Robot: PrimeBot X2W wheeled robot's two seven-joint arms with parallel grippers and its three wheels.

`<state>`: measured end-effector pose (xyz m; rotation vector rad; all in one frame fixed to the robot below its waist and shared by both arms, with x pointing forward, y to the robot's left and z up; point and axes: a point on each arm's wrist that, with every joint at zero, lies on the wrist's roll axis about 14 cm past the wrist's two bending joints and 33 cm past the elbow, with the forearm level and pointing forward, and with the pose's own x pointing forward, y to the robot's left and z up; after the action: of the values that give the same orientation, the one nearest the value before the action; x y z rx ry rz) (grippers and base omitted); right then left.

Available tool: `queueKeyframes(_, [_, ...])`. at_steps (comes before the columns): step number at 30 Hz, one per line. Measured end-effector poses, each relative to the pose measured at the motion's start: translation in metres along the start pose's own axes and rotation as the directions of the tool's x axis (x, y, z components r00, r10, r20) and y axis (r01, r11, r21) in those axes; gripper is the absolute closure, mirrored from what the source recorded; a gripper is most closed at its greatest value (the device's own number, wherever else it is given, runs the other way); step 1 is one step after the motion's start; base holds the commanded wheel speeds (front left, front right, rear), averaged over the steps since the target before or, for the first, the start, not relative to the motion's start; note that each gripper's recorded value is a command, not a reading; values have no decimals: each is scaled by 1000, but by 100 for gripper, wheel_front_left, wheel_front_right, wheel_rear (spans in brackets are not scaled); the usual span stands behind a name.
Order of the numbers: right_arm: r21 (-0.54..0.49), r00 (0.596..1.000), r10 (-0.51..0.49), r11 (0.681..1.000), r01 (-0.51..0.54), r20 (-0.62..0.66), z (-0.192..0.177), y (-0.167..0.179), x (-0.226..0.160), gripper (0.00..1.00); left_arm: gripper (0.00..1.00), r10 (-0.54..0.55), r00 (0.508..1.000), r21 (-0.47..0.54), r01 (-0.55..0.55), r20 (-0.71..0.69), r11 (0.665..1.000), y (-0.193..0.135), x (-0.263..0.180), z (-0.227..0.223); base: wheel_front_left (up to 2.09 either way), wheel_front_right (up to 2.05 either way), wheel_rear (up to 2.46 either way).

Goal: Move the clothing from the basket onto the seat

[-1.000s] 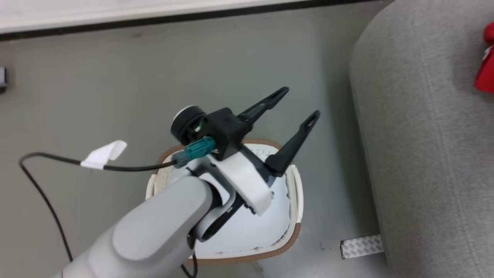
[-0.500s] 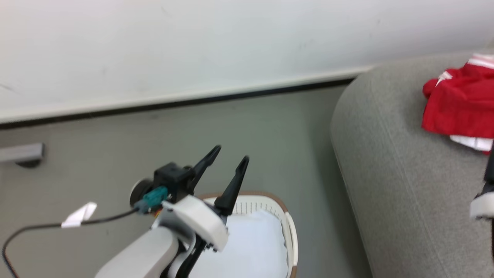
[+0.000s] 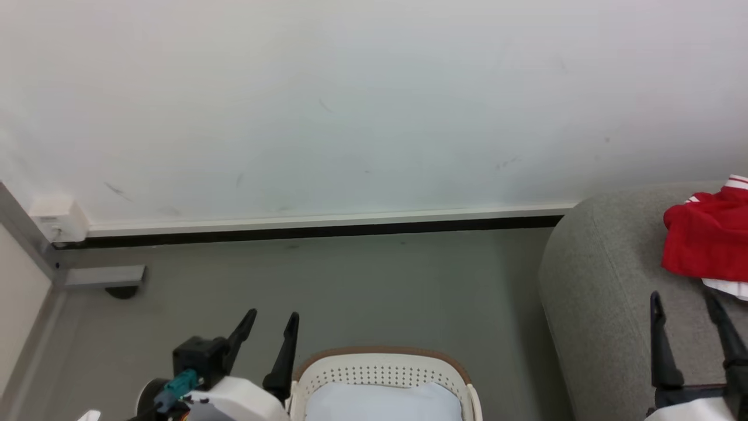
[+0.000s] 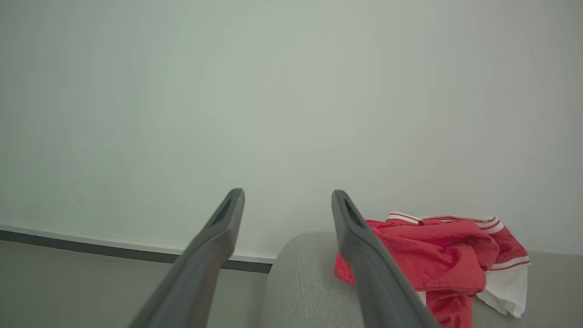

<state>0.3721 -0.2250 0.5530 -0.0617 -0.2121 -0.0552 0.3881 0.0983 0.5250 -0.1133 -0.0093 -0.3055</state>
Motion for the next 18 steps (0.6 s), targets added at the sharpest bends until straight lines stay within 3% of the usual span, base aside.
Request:
queueKeyframes(9, [32, 993, 106, 994, -105, -54, -16, 37, -22, 0, 0, 192, 981, 25, -193, 22, 981, 47, -51, -6, 0, 0, 0])
queueKeyframes(18, [89, 988, 134, 988, -126, -84, -27, 48, -26, 0, 0, 310, 949, 12, -311, 56, 950, 77, -79, -7, 0, 0, 0])
